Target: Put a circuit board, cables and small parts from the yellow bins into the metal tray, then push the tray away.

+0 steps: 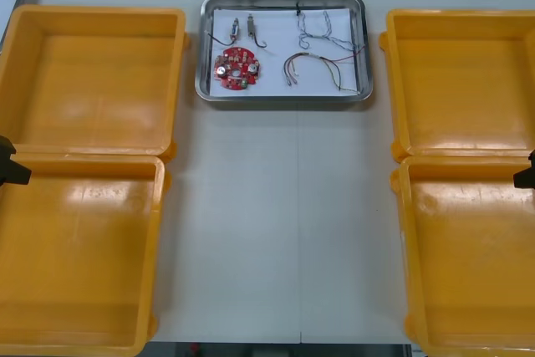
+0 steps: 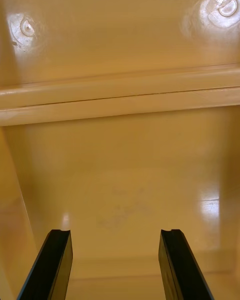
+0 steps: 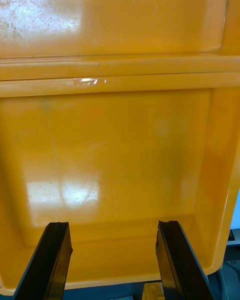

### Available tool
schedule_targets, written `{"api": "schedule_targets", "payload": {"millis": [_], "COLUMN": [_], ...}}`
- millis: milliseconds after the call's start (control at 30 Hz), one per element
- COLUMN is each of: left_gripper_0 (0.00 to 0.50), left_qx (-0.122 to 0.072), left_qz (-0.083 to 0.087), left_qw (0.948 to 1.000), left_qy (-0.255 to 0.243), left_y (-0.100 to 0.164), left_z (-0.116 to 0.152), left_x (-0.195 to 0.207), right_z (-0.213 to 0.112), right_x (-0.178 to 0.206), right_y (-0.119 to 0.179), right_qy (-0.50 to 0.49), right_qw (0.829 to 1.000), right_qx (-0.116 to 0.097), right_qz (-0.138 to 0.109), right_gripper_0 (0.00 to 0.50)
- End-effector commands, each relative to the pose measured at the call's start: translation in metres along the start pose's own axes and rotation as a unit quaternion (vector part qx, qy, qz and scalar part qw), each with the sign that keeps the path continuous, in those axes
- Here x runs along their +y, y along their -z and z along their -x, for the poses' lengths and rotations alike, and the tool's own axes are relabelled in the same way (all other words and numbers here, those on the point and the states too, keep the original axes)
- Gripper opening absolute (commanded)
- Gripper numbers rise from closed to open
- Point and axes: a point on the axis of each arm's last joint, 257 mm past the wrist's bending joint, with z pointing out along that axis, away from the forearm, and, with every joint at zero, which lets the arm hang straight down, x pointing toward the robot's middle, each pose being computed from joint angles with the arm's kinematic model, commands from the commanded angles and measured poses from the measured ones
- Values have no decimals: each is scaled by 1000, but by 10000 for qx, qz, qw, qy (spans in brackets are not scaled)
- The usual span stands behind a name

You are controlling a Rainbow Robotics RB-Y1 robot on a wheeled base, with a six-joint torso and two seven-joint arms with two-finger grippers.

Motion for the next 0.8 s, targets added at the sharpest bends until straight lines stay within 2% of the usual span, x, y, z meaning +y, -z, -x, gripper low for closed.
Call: {"api": "schedule_targets", "payload": {"millis": [33, 800], "left_gripper_0": [500, 500], "left_qx": [-145, -145], "left_qz": [227, 227], "left_qw": [9996, 9996], "left_qy": [36, 36], "left_y": [12, 12], "left_z": [4, 4], "left_x": [12, 12], "right_z": [5, 5], "right_x": [-13, -13], "right_y": [15, 15], "right_qy": [94, 94], "right_qw": [9996, 9996], "right_qx": [-159, -159], "right_qz": [-203, -203], "right_gripper_0": [500, 500]}}
